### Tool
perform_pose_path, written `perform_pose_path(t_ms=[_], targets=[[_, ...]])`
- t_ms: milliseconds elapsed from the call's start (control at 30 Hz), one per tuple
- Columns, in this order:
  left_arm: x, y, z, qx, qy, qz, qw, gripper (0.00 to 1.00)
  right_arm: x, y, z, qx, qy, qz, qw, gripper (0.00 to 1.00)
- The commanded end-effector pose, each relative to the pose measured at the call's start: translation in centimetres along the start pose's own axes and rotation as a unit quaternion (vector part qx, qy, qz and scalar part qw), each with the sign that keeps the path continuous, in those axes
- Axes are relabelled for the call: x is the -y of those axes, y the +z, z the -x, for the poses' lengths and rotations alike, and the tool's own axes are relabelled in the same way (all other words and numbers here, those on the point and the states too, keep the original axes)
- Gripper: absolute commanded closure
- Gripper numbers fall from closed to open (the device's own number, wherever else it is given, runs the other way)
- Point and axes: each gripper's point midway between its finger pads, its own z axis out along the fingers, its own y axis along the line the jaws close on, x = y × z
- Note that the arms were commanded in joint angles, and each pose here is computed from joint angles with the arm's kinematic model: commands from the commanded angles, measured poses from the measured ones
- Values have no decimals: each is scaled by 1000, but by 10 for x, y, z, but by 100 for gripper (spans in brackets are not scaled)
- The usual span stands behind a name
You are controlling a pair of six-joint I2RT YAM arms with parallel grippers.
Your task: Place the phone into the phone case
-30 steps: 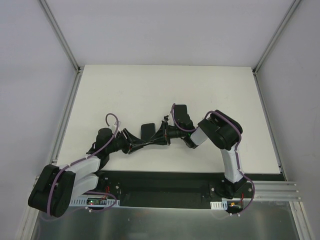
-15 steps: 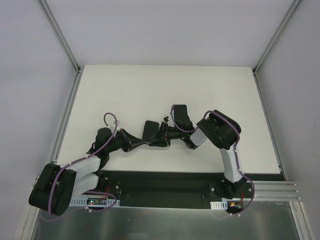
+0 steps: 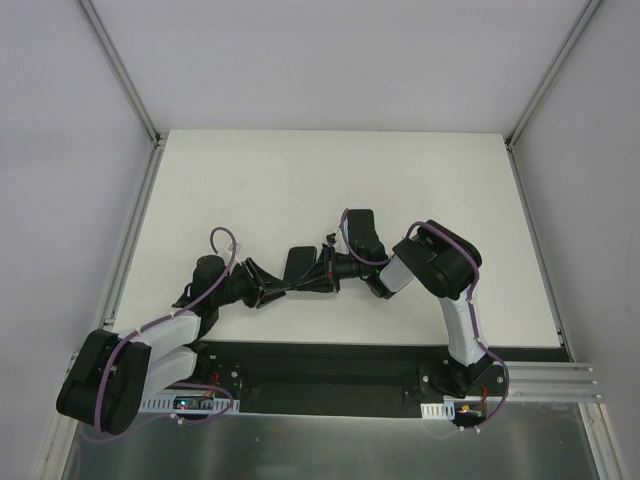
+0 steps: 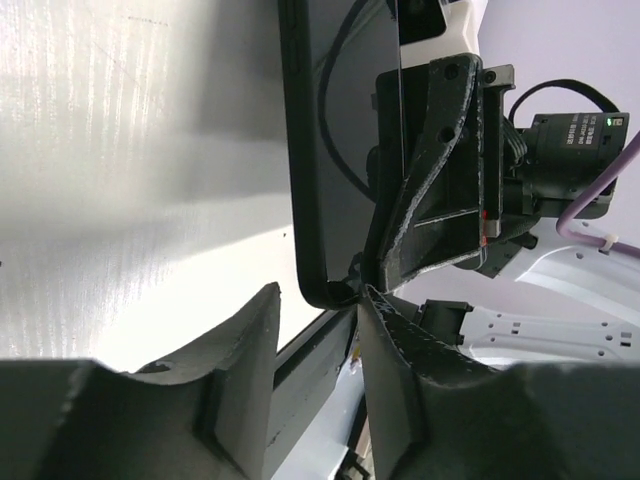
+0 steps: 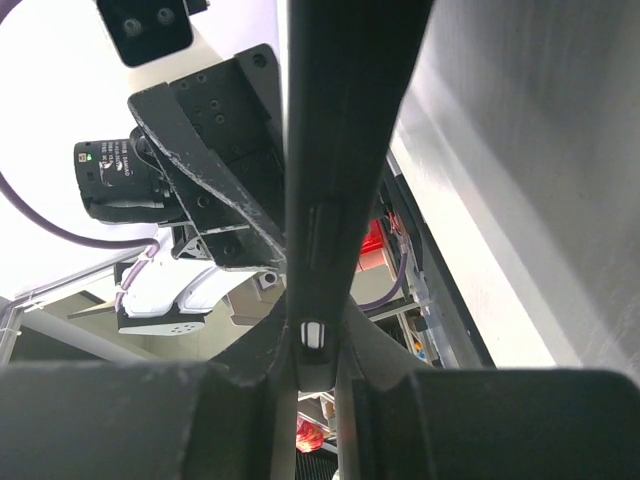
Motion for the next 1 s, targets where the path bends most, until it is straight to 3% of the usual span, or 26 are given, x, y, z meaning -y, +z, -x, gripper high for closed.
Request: perform_pose_path(t_ms=[0, 167, 200, 233, 300, 367, 467, 967], targets=[[17, 0, 3, -3, 33, -20, 999, 75, -52, -2, -12, -18, -131, 94, 987, 92], [17, -1, 3, -3, 35, -20, 999, 80, -52, -2, -12, -18, -132, 94, 987, 92], [17, -1, 3, -3, 35, -19, 999, 77, -52, -2, -13, -20, -134, 93, 986, 93], [16, -1, 3, -2, 35, -18, 999, 63, -49, -2, -15, -22, -135, 91, 986, 93], [12, -1, 2, -5, 35, -7, 999, 49, -41, -3, -15, -25, -144, 85, 986, 93], [10, 0, 3, -6, 46, 2, 999, 38, -32, -3, -18, -35, -143, 77, 986, 93], [3, 0, 8, 1, 49, 16, 999, 32, -21, -5, -20, -34, -153, 69, 985, 93], [12, 22, 13, -49, 13, -39, 998, 39, -26, -4, -41, -67, -199, 75, 975, 92]])
